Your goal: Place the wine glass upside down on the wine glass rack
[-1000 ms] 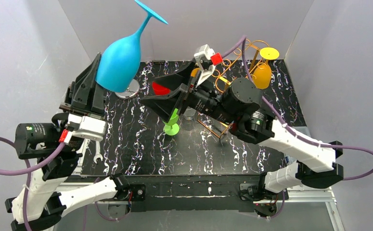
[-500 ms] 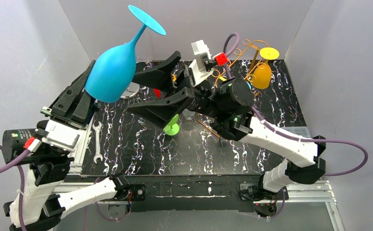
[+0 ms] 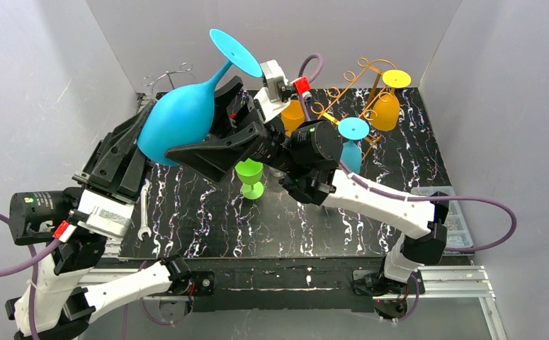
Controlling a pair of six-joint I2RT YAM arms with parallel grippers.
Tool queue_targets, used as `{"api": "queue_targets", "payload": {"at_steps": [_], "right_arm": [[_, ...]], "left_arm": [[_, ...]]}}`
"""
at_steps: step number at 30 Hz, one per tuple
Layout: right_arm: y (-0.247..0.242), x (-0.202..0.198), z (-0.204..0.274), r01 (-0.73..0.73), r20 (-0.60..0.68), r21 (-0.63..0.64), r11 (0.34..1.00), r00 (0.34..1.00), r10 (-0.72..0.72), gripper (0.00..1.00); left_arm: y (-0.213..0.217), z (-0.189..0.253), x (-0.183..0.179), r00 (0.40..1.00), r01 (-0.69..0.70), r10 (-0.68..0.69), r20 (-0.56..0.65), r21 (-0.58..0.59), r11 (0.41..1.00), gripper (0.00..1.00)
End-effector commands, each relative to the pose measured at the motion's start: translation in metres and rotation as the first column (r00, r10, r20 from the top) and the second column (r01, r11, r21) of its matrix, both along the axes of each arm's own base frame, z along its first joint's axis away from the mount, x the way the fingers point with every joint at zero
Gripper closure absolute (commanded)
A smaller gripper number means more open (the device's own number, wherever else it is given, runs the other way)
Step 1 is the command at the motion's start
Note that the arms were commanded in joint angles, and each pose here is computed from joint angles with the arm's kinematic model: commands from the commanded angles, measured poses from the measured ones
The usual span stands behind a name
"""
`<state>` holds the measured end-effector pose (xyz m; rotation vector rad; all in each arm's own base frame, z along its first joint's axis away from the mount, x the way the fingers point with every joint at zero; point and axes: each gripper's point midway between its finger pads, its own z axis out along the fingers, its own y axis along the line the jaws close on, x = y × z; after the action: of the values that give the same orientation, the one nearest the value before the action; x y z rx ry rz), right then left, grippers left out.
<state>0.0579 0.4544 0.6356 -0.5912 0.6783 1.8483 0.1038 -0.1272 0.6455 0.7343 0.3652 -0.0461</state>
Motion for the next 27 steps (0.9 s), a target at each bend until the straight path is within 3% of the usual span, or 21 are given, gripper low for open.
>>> {"api": "queue_targets", "payload": {"at_steps": [1, 4, 7, 11, 19, 27], "right_arm": [[-0.025, -0.004, 0.039, -0.005, -0.005, 0.164, 0.986, 1.000, 0.006, 0.07], [-0.024, -0.005, 0.041, -0.014, -0.007, 0.170, 0.985, 1.000, 0.015, 0.18], [-0.018, -0.006, 0.043, -0.029, -0.001, 0.159, 0.987, 1.000, 0.030, 0.19], [-0.016, -0.007, 0.046, -0.041, 0.005, 0.167, 0.985, 0.999, 0.041, 0.17], [-0.021, -0.017, 0.053, -0.074, 0.057, 0.181, 0.981, 0.996, 0.065, 0.03], [-0.026, -0.026, 0.056, -0.111, 0.099, 0.200, 0.973, 0.991, 0.093, 0.02]], "left_arm": [[-0.017, -0.017, 0.003, 1.000, 0.013, -0.014, 0.014, 0.074, 0.997, 1.00], [-0.017, -0.022, 0.007, 1.000, -0.012, 0.011, 0.015, 0.080, 0.997, 1.00], [-0.017, -0.027, 0.010, 0.999, -0.037, 0.035, 0.020, 0.087, 0.996, 1.00], [-0.017, -0.031, 0.013, 0.998, -0.052, 0.050, 0.025, 0.094, 0.994, 1.00], [-0.019, -0.037, 0.014, 0.997, -0.068, 0.064, 0.037, 0.112, 0.991, 1.00], [-0.022, -0.043, 0.017, 0.996, -0.078, 0.073, 0.044, 0.126, 0.989, 1.00]]}}
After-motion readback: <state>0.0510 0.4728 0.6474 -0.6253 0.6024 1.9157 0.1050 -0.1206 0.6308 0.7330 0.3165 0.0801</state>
